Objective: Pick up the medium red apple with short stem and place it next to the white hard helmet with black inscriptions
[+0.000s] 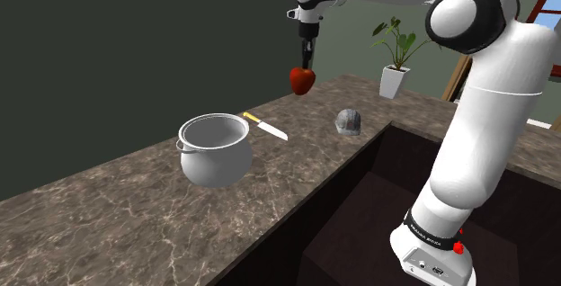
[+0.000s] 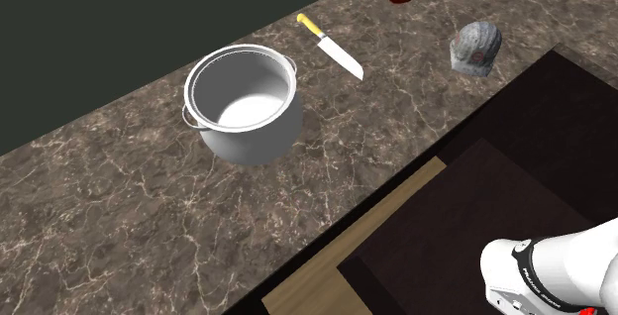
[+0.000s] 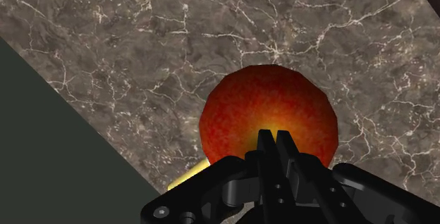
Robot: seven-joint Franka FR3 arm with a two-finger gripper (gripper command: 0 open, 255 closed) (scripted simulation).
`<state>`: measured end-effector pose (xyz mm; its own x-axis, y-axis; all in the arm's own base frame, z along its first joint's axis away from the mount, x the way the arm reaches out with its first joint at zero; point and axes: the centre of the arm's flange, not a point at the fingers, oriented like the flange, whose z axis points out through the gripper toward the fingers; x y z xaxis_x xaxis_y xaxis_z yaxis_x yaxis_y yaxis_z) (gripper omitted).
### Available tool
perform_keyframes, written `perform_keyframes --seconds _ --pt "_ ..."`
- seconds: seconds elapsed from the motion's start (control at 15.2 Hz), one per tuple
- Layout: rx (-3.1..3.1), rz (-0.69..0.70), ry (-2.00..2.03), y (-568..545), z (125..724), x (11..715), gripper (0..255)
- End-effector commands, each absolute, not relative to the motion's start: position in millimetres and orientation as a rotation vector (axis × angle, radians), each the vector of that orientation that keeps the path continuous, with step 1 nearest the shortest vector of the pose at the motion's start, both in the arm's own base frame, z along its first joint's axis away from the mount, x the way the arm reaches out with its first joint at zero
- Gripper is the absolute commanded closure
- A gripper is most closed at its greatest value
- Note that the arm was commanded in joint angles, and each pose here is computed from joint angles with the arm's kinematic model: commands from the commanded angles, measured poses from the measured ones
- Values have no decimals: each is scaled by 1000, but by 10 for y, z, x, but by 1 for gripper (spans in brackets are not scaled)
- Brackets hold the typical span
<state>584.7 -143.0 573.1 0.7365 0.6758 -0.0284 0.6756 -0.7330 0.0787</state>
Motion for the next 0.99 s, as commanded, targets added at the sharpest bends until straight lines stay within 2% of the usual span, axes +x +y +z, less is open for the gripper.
perform_keyframes --seconds 0.0,0.46,0.92 --pt "2847 4 1113 -1709 5727 5978 255" --pt "2847 4 1113 -2544 5731 6373 255" --pt "2847 4 1113 -2592 5414 6396 255"
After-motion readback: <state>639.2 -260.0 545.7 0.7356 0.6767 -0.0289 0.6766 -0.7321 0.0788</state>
